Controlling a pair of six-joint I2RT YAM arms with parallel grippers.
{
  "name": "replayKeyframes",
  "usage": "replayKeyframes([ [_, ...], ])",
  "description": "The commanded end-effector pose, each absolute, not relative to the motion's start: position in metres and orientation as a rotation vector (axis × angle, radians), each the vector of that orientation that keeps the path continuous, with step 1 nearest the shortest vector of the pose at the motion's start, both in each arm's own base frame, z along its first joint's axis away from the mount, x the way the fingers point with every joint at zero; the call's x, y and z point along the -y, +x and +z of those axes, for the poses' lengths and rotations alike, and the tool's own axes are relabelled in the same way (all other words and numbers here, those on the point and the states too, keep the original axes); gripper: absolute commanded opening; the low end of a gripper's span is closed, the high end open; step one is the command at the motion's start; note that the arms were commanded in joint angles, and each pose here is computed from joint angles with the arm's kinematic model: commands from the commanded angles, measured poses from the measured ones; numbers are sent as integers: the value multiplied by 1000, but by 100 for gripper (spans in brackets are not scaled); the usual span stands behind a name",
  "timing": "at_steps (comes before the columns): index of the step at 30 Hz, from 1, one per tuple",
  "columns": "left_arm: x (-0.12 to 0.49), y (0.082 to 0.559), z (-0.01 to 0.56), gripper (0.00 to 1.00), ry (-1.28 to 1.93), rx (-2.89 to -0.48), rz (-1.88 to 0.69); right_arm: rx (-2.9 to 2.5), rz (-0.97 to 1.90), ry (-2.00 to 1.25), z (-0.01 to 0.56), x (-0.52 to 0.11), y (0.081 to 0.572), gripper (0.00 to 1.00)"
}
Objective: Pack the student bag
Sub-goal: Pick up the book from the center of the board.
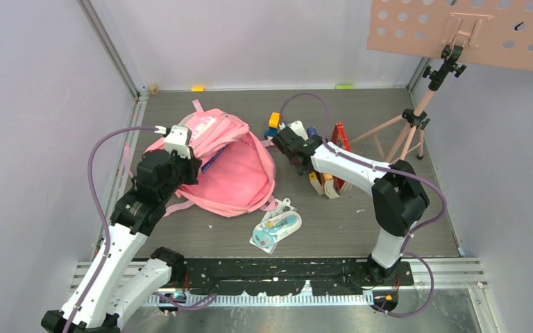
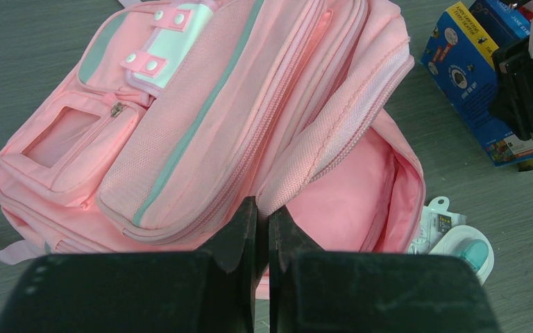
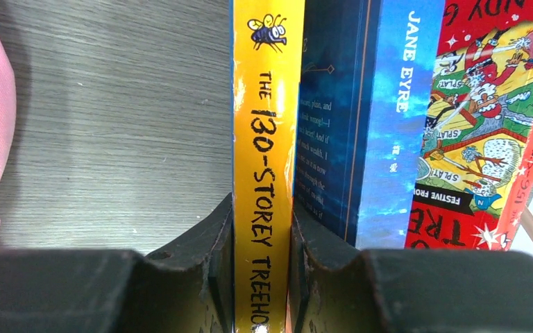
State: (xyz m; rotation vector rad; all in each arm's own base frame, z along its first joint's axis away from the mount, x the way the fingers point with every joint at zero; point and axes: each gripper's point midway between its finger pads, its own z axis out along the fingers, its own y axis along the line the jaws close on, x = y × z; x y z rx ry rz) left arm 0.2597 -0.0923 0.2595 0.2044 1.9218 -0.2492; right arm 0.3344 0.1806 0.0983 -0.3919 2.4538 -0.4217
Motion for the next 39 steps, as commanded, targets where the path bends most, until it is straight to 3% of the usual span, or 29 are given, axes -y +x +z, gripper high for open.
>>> replayKeyframes([
  [1,92,271,290,0,169,-1801,-250,-2359,-313,-294,148,-190,347,0],
  [18,91,271,291,0,164,-1792,-250,-2275,486,-224,246,-261,299,0],
  [25,91,270,294,0,165,-1779,-255,-2138,989,-46,285,-298,269,1],
  [31,94,268,296,0,180,-1771,-276,-2101,1284,80,276,-330,257,1],
  [39,95,265,300,0,188,-1748,-289,-2083,1451,202,255,-372,273,1],
])
